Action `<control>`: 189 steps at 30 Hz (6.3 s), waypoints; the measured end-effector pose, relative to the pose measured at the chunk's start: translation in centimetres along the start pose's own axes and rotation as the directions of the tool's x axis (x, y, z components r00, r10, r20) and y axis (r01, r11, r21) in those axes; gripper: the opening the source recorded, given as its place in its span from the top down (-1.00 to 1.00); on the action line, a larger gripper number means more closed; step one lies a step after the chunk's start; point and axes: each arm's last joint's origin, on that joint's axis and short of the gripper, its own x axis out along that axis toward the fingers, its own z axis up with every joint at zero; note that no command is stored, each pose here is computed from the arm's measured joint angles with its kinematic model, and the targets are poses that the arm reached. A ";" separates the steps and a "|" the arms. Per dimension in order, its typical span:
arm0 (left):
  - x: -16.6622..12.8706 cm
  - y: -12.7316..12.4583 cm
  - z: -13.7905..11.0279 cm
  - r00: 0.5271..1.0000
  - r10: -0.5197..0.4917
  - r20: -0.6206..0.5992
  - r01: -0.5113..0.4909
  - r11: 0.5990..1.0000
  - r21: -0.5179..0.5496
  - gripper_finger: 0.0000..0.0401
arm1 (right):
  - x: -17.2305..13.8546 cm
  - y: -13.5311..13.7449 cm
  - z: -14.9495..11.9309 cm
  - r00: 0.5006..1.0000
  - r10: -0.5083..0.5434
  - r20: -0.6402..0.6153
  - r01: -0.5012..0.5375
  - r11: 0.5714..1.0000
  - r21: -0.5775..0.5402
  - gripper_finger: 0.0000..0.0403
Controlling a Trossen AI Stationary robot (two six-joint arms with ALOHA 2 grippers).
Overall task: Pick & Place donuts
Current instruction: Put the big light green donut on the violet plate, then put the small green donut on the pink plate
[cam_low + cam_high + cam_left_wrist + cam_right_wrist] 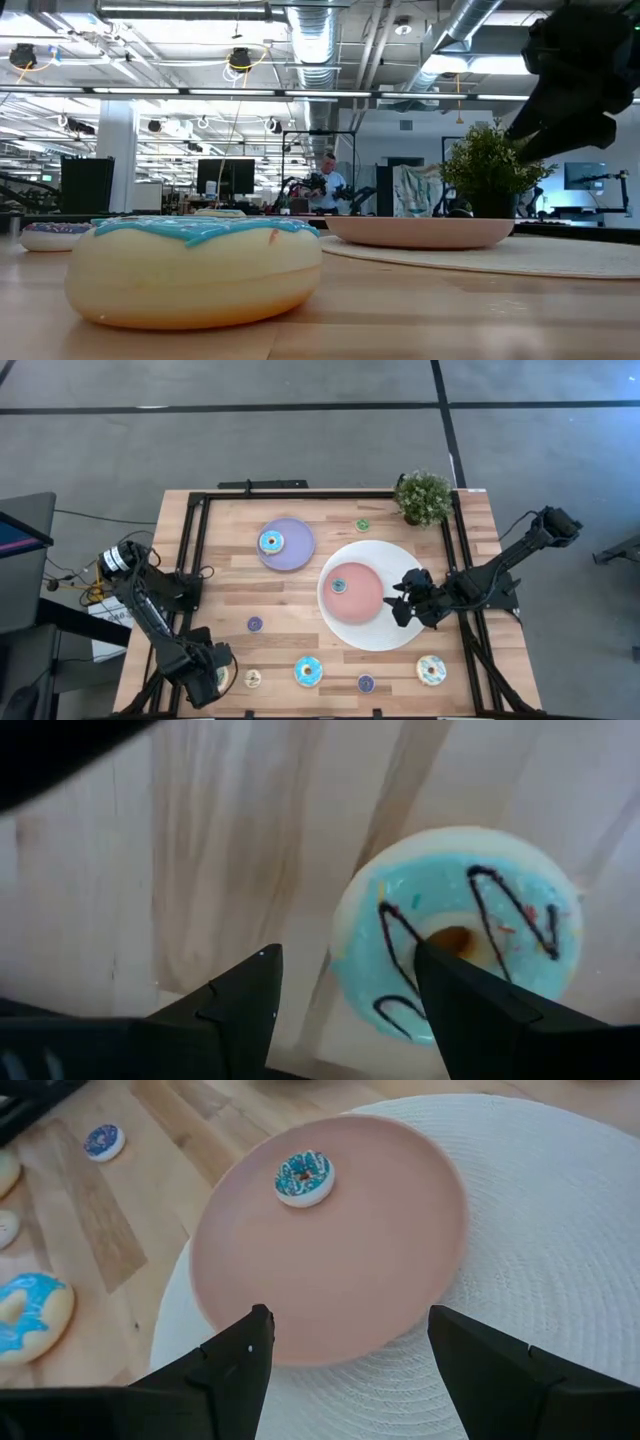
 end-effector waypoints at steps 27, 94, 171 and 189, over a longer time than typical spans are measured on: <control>1.7 -0.2 0.0 0.993 -0.115 0.019 0.114 0.993 0.022 0.22 | 0.0 0.1 0.1 1.000 0.009 0.002 -0.009 1.000 -0.002 -0.27; -1.3 32.9 30.7 0.918 0.201 0.341 -0.157 0.976 -0.153 0.37 | 0.6 -0.4 0.9 0.998 -0.044 0.044 0.048 0.995 -0.093 -0.27; -0.9 35.2 29.4 0.946 0.221 0.236 -0.161 0.956 -0.246 -0.13 | 0.6 -0.5 0.9 0.998 -0.052 0.040 0.057 0.987 -0.149 -0.27; -5.2 34.0 30.4 0.945 0.213 0.247 -0.144 0.952 -0.272 -0.13 | 0.6 -0.5 0.9 0.998 -0.047 0.043 0.053 0.988 -0.145 -0.27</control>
